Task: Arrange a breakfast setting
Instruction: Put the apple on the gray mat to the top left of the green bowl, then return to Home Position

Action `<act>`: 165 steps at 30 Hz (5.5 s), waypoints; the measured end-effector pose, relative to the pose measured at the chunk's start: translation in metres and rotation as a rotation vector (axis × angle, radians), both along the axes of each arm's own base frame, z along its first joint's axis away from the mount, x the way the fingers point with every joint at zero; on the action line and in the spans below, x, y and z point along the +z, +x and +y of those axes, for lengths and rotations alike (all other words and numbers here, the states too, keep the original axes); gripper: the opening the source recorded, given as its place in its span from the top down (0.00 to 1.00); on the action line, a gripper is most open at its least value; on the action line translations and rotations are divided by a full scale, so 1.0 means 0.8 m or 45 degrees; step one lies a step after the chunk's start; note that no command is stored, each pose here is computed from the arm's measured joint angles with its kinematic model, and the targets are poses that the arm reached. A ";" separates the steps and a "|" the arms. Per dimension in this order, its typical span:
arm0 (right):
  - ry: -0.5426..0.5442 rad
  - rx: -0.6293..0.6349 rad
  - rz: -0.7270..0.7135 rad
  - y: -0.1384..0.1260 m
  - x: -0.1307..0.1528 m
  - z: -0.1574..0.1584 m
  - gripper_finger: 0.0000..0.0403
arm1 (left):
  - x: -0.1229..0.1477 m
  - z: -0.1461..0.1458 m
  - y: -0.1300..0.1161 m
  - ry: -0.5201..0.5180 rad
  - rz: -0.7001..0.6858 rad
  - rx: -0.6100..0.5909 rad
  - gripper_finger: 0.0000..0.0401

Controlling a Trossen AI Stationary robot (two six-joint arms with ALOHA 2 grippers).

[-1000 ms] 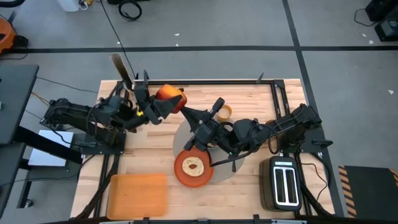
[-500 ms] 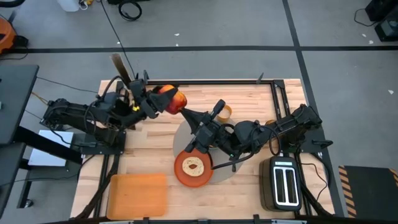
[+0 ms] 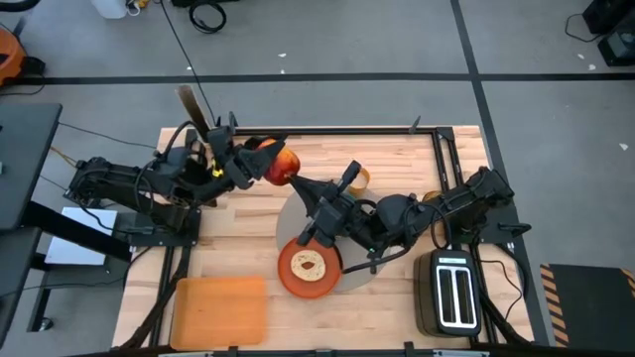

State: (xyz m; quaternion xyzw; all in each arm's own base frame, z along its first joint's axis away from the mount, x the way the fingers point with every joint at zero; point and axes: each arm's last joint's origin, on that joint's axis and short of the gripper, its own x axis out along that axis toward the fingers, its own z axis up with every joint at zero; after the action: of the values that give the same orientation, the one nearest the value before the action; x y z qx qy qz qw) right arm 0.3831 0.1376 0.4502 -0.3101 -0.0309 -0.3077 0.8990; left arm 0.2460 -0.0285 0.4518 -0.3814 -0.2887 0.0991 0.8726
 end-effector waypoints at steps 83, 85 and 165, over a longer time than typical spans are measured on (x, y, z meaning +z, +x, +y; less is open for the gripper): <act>1.319 -0.209 0.963 0.100 -0.301 -0.180 0.93 | -0.008 -0.023 -0.129 0.352 0.614 -0.125 0.05; 1.313 -0.211 0.947 0.102 -0.301 -0.180 0.91 | -0.008 -0.023 -0.129 0.359 0.618 -0.123 0.05; 1.040 0.873 -0.013 -0.324 -0.149 -0.138 0.88 | -0.039 0.066 -0.018 0.698 0.834 0.083 0.05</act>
State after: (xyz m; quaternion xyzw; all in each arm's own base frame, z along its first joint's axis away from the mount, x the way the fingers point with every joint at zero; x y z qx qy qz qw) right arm 0.1240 0.0270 0.3310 0.0947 -0.0124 0.0153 0.9953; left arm 0.2318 0.0241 0.4205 -0.0745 -0.0239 0.1620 0.9837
